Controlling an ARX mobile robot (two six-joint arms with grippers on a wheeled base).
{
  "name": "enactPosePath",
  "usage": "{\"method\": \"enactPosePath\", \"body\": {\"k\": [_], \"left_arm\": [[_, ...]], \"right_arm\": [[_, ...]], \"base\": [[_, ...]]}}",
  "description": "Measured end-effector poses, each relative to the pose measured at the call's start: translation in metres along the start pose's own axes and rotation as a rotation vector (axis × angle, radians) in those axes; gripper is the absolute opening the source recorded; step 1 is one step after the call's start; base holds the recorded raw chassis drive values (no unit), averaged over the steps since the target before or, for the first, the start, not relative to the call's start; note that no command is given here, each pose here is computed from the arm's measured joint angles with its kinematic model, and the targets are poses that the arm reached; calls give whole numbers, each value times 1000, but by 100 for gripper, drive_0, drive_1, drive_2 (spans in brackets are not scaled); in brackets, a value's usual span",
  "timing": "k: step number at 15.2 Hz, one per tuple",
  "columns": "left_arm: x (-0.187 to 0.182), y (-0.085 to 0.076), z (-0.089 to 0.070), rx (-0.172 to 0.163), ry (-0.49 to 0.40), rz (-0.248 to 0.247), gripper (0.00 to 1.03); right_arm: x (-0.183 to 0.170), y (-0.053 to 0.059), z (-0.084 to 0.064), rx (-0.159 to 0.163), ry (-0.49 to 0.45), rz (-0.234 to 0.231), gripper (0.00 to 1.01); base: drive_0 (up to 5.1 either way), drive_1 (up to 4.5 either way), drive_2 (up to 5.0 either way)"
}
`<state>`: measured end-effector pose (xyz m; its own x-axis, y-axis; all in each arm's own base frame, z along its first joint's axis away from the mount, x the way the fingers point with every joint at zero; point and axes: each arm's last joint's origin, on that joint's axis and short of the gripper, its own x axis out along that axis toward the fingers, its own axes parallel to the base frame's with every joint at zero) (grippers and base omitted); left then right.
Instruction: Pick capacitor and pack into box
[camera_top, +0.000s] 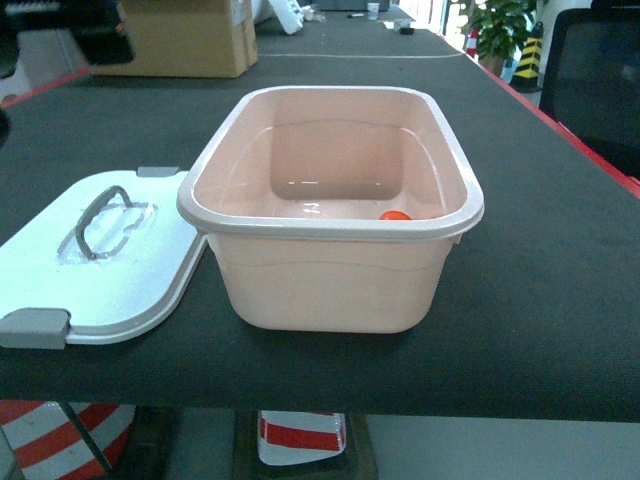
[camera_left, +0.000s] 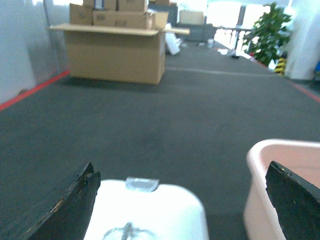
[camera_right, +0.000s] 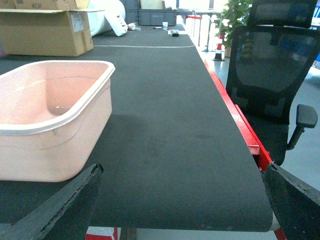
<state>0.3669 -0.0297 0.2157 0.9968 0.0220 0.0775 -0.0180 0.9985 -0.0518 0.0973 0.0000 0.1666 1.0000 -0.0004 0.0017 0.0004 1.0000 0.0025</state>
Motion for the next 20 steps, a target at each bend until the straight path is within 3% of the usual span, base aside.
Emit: {"method": "enactPosePath", "body": {"k": [2,3,6,11,14,18,19,20], "left_arm": [[12,37,-38,13,126,76,98],[22,47,-58,14,181,94,98],[55,54,-101,15,296,85,98],[84,63,-147,45,432,90,98],[90,63,-146,67,438,80,57],[89,63,-149,80,460,73,12],[89,63,-149,81,470,75,2],[89,63,-149,84,469,90,2]], "right_arm": [[0,0,0,0,0,0,98],[0,0,0,0,0,0,98],[0,0,0,0,0,0,98],[0,0,0,0,0,0,98],[0,0,0,0,0,0,98],[0,0,0,0,0,0,98],[0,0,0,0,0,0,98],[0,0,0,0,0,0,98]], "base": [[0,0,0],[0,0,0],[0,0,0],[0,0,0],[0,0,0],[0,0,0],[0,0,0],[0,0,0]]}}
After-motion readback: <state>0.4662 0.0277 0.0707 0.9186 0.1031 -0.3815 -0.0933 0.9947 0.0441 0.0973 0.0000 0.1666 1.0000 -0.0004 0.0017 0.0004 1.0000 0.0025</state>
